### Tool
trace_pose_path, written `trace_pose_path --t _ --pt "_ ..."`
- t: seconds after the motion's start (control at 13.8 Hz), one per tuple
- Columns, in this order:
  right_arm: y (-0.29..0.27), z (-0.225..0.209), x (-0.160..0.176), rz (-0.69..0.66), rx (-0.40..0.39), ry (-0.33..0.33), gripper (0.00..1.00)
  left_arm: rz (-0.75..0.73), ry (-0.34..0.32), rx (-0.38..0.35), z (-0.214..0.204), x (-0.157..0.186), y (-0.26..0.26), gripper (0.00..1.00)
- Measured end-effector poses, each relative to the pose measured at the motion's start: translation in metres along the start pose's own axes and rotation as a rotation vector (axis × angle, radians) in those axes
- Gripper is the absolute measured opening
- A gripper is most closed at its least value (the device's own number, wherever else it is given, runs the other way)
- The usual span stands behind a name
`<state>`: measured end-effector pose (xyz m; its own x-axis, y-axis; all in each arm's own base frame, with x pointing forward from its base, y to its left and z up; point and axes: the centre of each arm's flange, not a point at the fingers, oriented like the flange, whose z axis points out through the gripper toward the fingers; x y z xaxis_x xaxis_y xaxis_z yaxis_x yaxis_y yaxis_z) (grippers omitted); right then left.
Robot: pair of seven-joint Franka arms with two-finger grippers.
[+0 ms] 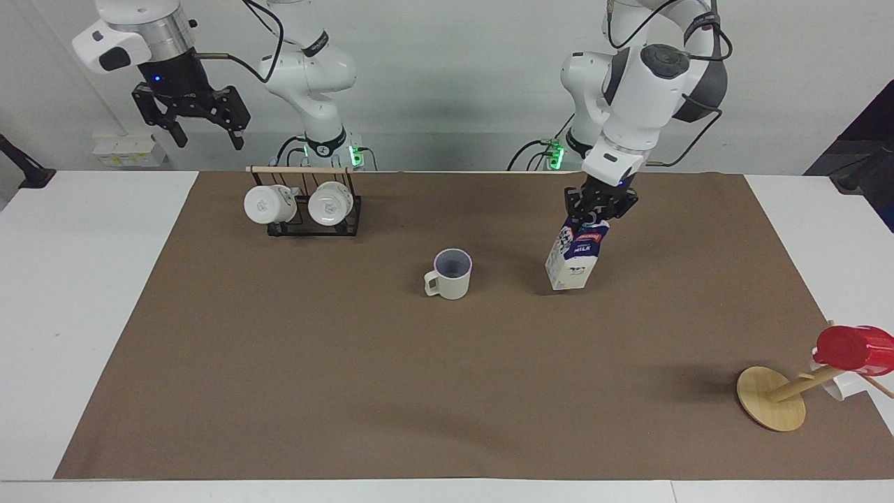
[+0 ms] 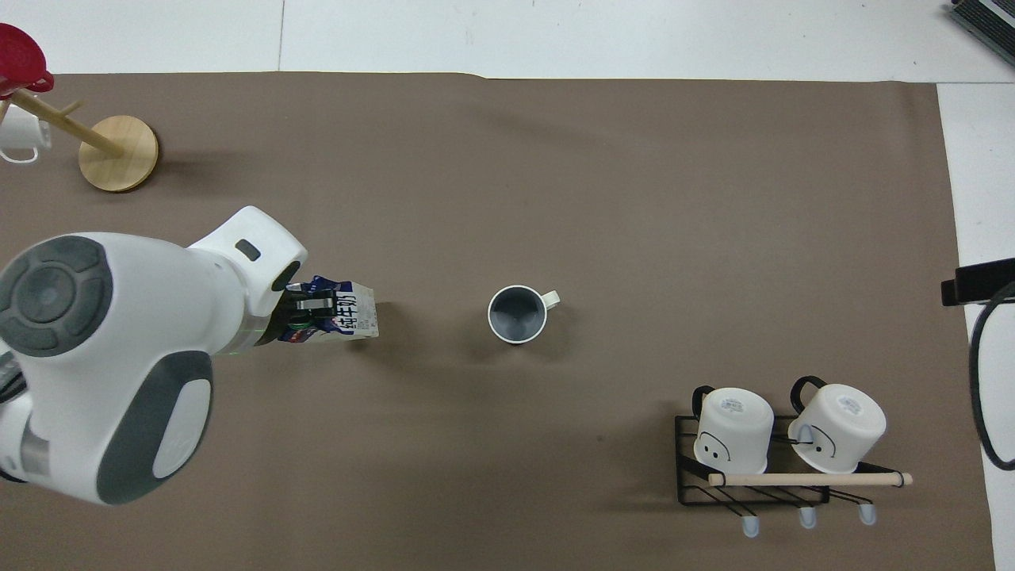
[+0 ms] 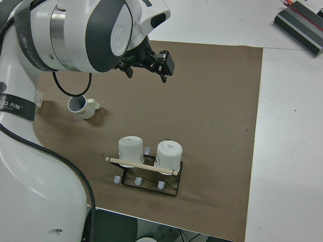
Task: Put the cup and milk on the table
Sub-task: 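Lift the milk carton with the left gripper and carry it toward the mug, then lower the carton beside the mug and open the left gripper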
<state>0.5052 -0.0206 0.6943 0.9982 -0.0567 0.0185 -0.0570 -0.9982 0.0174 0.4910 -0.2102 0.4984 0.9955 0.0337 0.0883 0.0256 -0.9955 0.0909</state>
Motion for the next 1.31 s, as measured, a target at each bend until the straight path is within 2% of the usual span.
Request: trace_pose_path --t 0.58,1.09,1.16,1.31 --pt "0.002 0.009 -0.014 -0.002 0.006 -0.031 1.00 -0.109 -0.003 -0.018 0.036 -0.010 0.081 0.43" --pt "0.002 0.009 -0.015 -0.002 0.006 -0.030 1.00 -0.102 -0.013 -0.016 0.044 -0.015 0.100 0.44" --pt "0.002 0.009 -0.015 -0.002 0.006 -0.030 1.00 -0.097 -0.017 -0.014 0.046 -0.017 0.103 0.48" --pt "0.002 0.009 -0.015 -0.002 0.006 -0.030 1.00 -0.095 -0.020 -0.012 0.048 -0.017 0.104 0.70"
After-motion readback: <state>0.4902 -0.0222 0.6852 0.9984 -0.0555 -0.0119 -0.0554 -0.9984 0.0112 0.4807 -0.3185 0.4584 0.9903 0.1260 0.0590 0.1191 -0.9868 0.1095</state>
